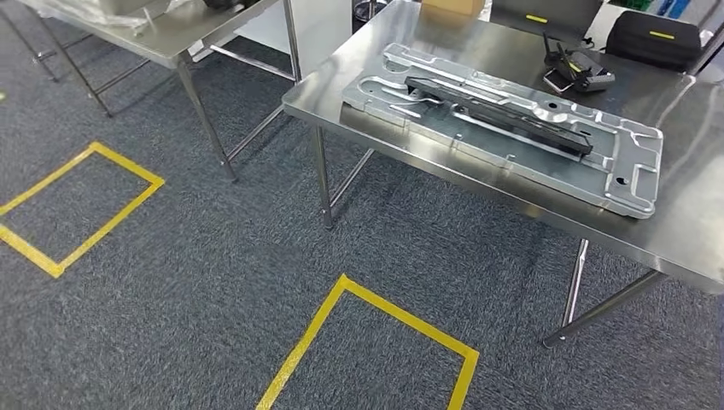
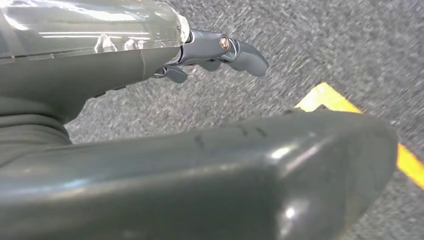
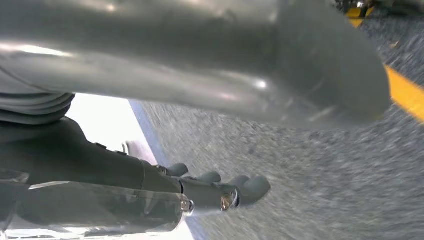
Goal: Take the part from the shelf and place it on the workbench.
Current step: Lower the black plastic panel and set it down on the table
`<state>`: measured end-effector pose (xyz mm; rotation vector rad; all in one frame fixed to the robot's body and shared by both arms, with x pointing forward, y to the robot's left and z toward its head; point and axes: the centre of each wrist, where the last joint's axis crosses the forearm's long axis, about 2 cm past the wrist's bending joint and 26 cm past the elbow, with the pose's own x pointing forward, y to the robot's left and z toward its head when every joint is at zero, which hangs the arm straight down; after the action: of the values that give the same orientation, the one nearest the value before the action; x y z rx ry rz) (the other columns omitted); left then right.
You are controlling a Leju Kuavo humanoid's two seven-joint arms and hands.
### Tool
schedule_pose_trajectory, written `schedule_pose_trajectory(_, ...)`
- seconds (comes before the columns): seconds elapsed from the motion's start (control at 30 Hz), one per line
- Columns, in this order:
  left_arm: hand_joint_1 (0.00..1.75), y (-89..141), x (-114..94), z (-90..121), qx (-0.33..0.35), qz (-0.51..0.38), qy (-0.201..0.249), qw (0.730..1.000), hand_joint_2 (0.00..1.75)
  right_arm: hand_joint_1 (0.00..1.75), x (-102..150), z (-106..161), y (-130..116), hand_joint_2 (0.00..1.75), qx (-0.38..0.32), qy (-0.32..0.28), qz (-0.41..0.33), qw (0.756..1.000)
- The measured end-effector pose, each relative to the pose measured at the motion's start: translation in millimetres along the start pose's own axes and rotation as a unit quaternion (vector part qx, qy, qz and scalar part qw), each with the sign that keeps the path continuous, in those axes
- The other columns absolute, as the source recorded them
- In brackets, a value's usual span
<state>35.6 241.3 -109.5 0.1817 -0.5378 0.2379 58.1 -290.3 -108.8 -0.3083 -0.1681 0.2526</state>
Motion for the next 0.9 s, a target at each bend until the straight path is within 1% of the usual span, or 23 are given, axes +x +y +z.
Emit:
schedule_pose_trajectory(0.13,0.00,-0.6,-2.0,1.2,-0.002,-0.002,0.006,1.000,0.00,0.00,4.6,0.2,1.0,0.00,0.015,-0.018,0.017,1.000)
schedule_pose_trajectory(0.23,0.00,-2.4,-1.1,1.2,-0.008,-0.006,0.010,1.000,0.00,0.00,1.3,0.6,2.8,0.00,0.026,-0.015,0.026,0.999)
schedule_pose_trajectory(0.47,0.00,-5.9,-2.4,2.8,-0.021,-0.020,0.039,0.999,0.00,0.00,-7.2,0.6,3.4,0.00,0.034,-0.007,0.029,0.999)
schedule_pose_trajectory(0.63,0.00,-7.8,-3.2,3.7,-0.029,-0.026,0.034,0.999,0.00,0.00,-7.4,0.6,3.3,0.00,0.031,-0.013,0.024,0.999)
schedule_pose_trajectory(0.77,0.00,-8.8,-1.3,2.9,-0.037,-0.028,0.020,0.999,0.00,0.00,-12.0,1.0,4.5,0.00,0.033,-0.006,0.024,0.999)
schedule_pose_trajectory(0.9,0.00,-8.8,-1.5,3.0,-0.039,-0.028,0.014,0.999,0.00,0.00,-10.8,0.8,4.1,0.00,0.036,-0.002,0.024,0.999)
